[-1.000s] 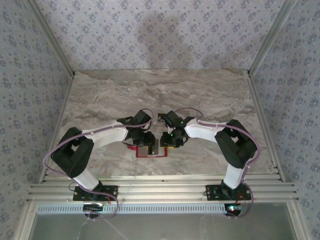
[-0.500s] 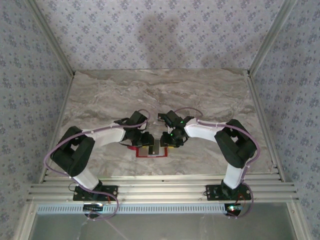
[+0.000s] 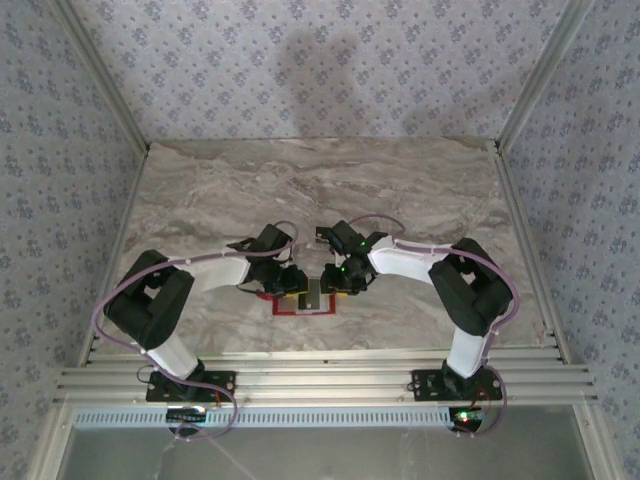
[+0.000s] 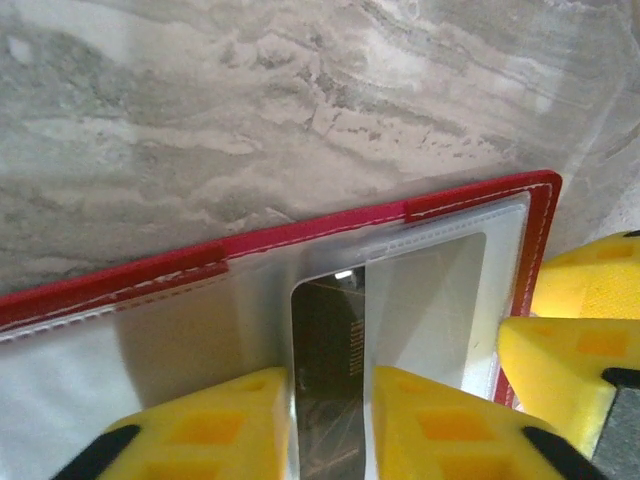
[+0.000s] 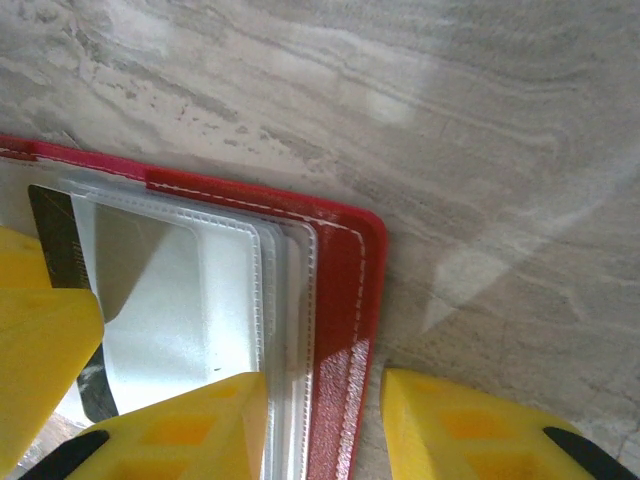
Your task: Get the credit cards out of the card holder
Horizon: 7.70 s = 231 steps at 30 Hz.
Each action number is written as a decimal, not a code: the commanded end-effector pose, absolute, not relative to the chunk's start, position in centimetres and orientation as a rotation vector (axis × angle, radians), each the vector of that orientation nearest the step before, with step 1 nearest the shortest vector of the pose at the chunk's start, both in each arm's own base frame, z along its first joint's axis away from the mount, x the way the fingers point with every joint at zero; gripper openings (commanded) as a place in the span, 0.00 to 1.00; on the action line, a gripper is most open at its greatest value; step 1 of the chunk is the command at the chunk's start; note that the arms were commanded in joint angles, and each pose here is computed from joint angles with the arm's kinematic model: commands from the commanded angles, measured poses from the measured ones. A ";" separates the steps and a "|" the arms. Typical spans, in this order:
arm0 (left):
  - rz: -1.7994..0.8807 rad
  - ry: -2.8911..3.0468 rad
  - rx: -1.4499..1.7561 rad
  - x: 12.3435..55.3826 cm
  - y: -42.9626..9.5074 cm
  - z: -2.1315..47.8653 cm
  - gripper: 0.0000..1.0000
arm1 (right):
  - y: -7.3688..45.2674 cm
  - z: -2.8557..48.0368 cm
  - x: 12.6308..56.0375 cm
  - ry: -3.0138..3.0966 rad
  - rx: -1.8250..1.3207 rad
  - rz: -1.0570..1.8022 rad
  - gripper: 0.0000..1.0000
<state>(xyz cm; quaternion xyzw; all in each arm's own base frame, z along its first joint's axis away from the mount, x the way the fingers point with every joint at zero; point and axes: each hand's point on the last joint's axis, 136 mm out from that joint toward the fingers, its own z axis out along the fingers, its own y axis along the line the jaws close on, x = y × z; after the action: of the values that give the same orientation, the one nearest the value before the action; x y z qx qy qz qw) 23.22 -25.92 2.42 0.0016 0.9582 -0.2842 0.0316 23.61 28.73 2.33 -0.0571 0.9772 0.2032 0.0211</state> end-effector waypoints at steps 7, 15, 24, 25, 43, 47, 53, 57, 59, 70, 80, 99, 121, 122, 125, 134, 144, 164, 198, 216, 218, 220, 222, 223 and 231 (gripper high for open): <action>-0.929 2.913 -0.008 23.2 -25.5 3.3 0.18 | 28.0 1.5 23.2 3.061 -0.196 0.539 0.37; -0.944 2.879 -0.027 23.2 -24.8 4.2 0.15 | 27.9 1.5 23.1 3.063 -0.197 0.534 0.36; -0.931 2.872 -0.027 22.9 -23.8 4.7 0.09 | 27.8 1.4 23.0 3.066 -0.197 0.529 0.36; -0.932 2.870 -0.022 22.8 -23.7 4.9 0.09 | 27.9 1.4 23.1 3.064 -0.197 0.530 0.36; -0.675 2.782 0.543 23.5 -22.9 10.1 0.02 | 26.5 5.7 23.3 2.991 -0.185 0.587 0.36; -0.528 2.749 0.831 24.0 -23.3 10.4 0.01 | 25.1 6.6 23.4 2.975 -0.156 0.570 0.36; -0.406 2.579 1.247 26.1 -25.4 11.6 0.00 | 22.4 8.2 23.5 2.942 -0.120 0.536 0.36; -0.266 2.411 1.596 26.6 -26.8 11.8 0.00 | 20.8 8.9 23.4 2.921 -0.081 0.534 0.36; -0.195 2.337 1.746 26.9 -27.3 11.5 0.00 | 20.2 9.3 23.3 2.916 -0.063 0.533 0.37; 0.033 2.063 2.177 30.8 -30.1 10.7 0.00 | 17.1 10.8 21.7 2.879 0.017 0.507 0.37; 0.040 1.888 2.201 33.6 -33.7 13.1 0.00 | 15.4 11.7 20.7 2.854 0.064 0.487 0.37; 0.142 1.819 2.246 36.5 -35.1 11.5 0.00 | 14.1 11.5 19.9 2.844 0.113 0.486 0.37; 0.013 1.888 2.313 35.2 -35.2 9.3 0.00 | 13.8 10.8 19.6 2.858 0.142 0.502 0.38; -0.010 1.894 2.318 34.8 -35.3 9.5 0.00 | 13.7 10.8 19.6 2.859 0.144 0.503 0.38; -0.069 1.916 2.327 34.1 -35.4 9.7 0.00 | 13.7 10.8 19.7 2.859 0.146 0.504 0.38; 0.120 1.968 2.180 38.1 -35.2 9.6 0.14 | 13.7 10.8 19.7 2.862 0.140 0.503 0.38; 0.149 1.973 2.040 40.1 -35.5 12.0 0.33 | 13.8 11.1 19.9 2.851 0.134 0.507 0.38; -0.251 2.378 1.196 37.0 -34.8 15.7 0.29 | 17.7 10.0 23.2 2.854 0.052 0.591 0.37; -0.773 2.815 0.032 26.2 -28.0 10.8 0.22 | 26.7 6.6 25.0 2.932 -0.179 0.731 0.31; -0.808 2.771 -0.179 23.0 -24.7 8.5 0.17 | 29.4 3.6 24.8 2.994 -0.251 0.736 0.07; -0.807 2.776 -0.177 22.9 -24.7 8.4 0.17 | 29.4 3.3 24.7 3.001 -0.253 0.734 0.08; -0.811 2.781 -0.175 22.9 -24.9 8.2 0.17 | 29.4 3.0 24.7 3.008 -0.250 0.728 0.07; -0.818 2.784 -0.167 22.8 -25.2 8.1 0.16 | 29.3 2.6 24.6 3.016 -0.250 0.723 0.07; -0.823 2.784 -0.162 22.8 -25.3 8.1 0.16 | 29.2 2.3 24.6 3.023 -0.249 0.717 0.07; -0.895 2.798 -0.132 22.6 -27.8 7.6 0.15 | 28.7 1.3 24.0 3.047 -0.241 0.686 0.07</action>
<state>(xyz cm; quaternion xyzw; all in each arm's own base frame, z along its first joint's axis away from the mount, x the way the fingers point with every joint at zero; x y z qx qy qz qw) 22.38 -26.24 7.13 -0.0471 0.9534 -0.2795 0.1037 24.60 28.67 2.24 -0.0732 0.9716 0.2243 0.0166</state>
